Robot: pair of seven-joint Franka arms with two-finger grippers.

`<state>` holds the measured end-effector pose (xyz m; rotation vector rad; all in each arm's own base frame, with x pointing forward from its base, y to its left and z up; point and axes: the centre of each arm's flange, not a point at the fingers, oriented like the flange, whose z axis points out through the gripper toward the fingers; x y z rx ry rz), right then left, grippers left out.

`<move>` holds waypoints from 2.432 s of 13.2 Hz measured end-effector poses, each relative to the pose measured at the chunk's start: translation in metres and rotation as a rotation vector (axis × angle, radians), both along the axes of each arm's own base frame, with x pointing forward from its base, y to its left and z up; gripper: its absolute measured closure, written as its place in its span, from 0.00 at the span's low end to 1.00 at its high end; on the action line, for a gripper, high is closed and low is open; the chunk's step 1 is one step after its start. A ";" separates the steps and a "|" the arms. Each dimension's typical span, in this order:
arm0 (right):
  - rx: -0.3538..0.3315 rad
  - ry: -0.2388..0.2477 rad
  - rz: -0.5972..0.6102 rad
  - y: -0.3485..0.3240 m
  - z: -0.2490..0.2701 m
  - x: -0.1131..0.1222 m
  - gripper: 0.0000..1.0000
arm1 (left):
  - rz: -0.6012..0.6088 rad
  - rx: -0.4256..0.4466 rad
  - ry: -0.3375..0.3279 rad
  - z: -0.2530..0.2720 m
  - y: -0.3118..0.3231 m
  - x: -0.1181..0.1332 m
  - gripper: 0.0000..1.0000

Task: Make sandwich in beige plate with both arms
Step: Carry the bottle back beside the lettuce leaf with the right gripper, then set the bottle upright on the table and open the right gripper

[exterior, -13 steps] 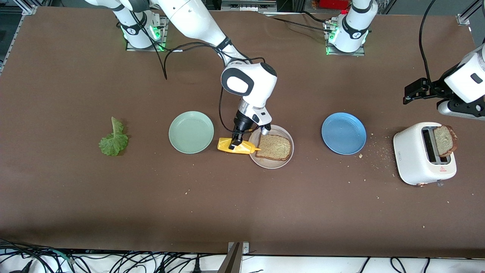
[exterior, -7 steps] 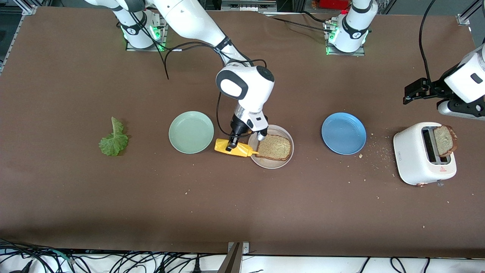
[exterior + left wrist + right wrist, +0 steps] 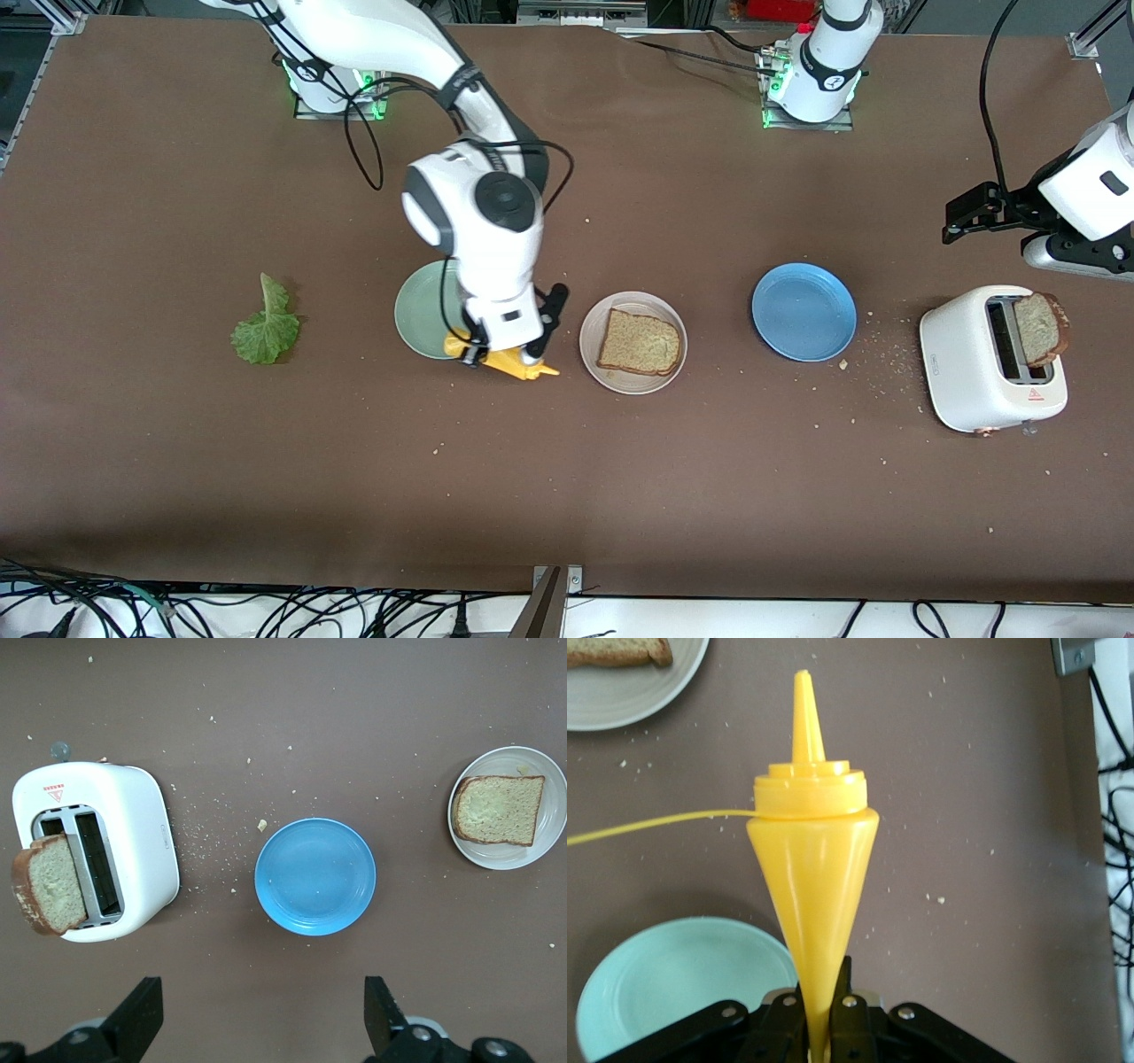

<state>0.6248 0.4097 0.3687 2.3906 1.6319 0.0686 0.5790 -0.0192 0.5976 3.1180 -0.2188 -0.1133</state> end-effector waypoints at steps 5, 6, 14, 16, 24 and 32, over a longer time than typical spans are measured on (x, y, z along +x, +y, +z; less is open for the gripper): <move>0.119 0.167 0.008 -0.117 0.037 0.037 0.92 | 0.000 0.000 0.000 0.000 0.000 0.000 0.00; 0.140 0.190 0.016 -0.140 0.038 0.039 0.92 | 0.000 0.000 0.000 0.000 0.000 0.000 0.00; 0.584 0.428 0.048 -0.359 0.004 0.043 0.92 | 0.000 0.000 0.000 0.000 0.000 0.000 0.00; 0.712 0.457 0.074 -0.387 -0.031 0.030 0.92 | 0.000 0.000 0.000 0.000 0.000 0.000 0.00; 1.235 0.512 0.255 -0.444 -0.163 -0.034 0.92 | 0.000 0.000 0.000 0.000 0.000 0.000 0.00; 1.463 0.376 0.455 -0.453 -0.236 -0.058 0.92 | 0.000 0.000 0.000 0.000 0.000 0.000 0.00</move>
